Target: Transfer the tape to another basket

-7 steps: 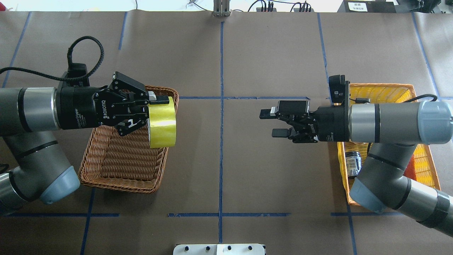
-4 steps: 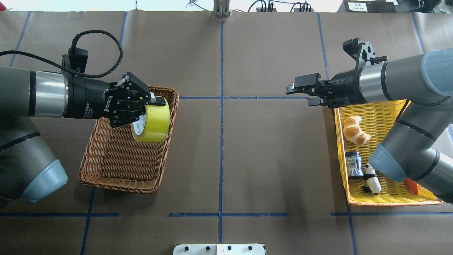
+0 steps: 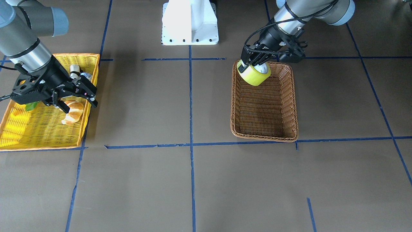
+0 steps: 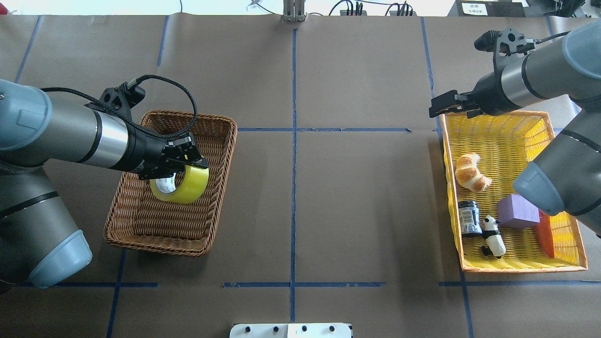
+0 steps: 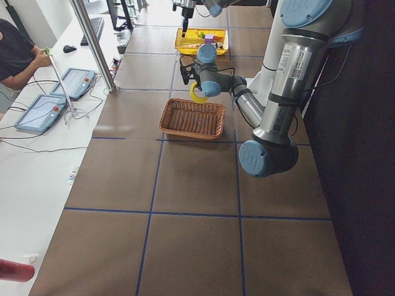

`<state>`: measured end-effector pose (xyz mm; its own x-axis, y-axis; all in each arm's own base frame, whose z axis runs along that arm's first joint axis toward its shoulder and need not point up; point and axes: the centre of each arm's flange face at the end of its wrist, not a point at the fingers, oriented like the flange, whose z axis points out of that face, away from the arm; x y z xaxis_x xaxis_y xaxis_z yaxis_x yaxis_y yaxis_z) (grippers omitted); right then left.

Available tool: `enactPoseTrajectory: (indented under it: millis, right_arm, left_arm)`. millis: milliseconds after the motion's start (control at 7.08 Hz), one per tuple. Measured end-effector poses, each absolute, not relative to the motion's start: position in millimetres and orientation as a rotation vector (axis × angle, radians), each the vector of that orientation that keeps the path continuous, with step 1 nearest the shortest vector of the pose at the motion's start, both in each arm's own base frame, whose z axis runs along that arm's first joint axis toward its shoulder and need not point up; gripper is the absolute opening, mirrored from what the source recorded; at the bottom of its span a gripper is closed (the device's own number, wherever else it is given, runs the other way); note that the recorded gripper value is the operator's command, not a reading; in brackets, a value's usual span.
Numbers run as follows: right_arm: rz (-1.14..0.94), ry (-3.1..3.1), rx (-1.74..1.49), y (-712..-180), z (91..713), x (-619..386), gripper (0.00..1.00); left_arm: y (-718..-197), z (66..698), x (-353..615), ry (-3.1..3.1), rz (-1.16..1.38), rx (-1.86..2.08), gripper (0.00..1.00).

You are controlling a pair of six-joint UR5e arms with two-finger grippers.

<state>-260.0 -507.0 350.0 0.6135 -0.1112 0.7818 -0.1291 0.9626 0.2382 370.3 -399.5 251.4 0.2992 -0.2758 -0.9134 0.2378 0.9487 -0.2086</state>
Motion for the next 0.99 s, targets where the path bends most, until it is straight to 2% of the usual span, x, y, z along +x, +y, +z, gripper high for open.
enactPoseTrajectory:
  millis: [283, 565, 989]
  right_arm:
    - [-0.091, -0.804, 0.28, -520, 375, -223, 1.0]
    - [-0.155, -0.786, 0.268, -518, 410, -166, 1.0]
    - [-0.189, -0.798, 0.259, -509, 445, -112, 1.0]
  left_arm:
    - [-392, 272, 410, 1.064, -0.264, 0.015, 0.0]
    - [-408, 295, 444, 0.969, -0.21, 0.06, 0.0]
    - [-426, 325, 457, 0.889, -0.138, 0.121, 0.06]
